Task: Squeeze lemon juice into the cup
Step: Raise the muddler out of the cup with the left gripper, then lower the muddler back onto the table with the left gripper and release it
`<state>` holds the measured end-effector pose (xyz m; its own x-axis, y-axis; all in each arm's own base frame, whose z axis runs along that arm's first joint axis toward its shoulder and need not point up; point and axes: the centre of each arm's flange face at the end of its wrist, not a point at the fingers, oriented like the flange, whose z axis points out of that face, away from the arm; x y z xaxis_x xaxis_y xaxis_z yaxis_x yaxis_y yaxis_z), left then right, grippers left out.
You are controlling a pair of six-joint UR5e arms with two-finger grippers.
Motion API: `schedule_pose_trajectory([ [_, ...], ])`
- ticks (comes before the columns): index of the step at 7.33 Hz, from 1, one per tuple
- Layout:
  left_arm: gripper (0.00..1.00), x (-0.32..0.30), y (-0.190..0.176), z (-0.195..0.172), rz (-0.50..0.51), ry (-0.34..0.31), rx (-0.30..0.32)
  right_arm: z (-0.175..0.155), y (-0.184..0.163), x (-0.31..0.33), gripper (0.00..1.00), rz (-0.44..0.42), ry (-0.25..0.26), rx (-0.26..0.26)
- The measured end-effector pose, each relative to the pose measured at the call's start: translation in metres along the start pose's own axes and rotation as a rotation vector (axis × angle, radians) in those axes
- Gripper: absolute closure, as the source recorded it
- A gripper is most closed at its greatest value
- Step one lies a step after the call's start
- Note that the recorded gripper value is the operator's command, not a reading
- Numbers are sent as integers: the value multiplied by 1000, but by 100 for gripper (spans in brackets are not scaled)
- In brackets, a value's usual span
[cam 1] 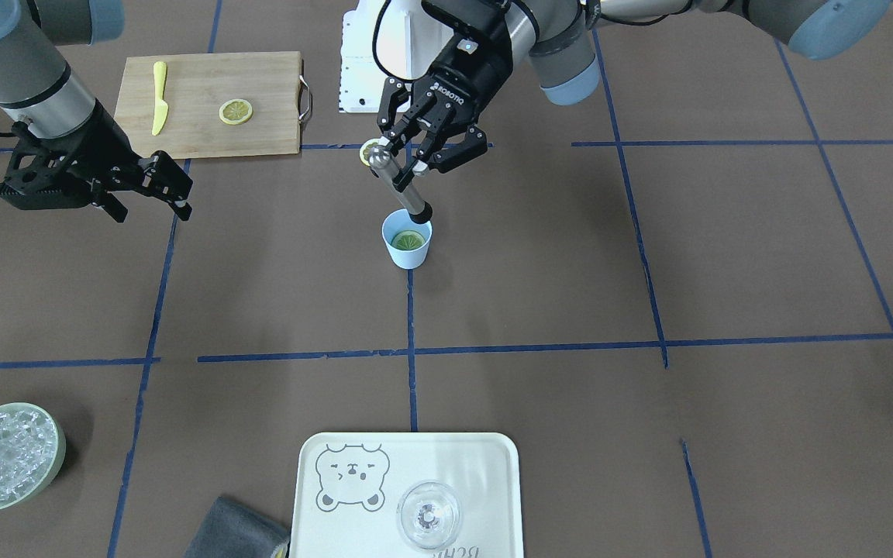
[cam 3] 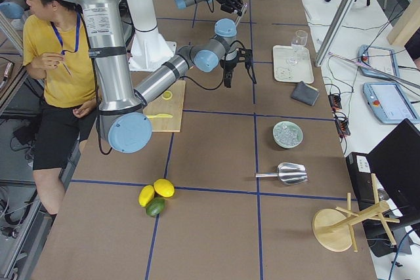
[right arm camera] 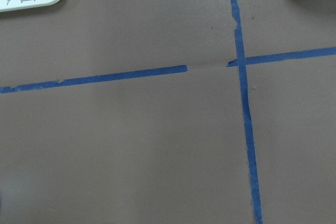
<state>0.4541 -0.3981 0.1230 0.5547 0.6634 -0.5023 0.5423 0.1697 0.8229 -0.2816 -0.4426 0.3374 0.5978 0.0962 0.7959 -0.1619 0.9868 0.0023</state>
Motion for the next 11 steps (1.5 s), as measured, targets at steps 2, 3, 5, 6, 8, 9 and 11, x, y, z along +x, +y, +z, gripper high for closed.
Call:
schedule_pose_trajectory([
  [2,100,-55,17,-5,32,53,-134,1,0,2,0,4,4,0],
  [3,100,-85,23,-7,29,72,-259,1,0,3,0,6,6,0],
  [5,100,-168,18,-33,-53,102,-620,1,0,4,0,5,7,1],
  [6,100,-214,29,-60,-125,95,-757,2,0,3,0,3,7,2],
  [8,100,-287,86,-130,-315,-28,-944,2,-1,4,0,2,9,4],
  [9,100,-315,108,-157,-476,-169,-1009,2,-1,4,0,2,9,4],
  [11,100,-347,143,-176,-651,-385,-1131,2,-1,4,0,2,9,4],
])
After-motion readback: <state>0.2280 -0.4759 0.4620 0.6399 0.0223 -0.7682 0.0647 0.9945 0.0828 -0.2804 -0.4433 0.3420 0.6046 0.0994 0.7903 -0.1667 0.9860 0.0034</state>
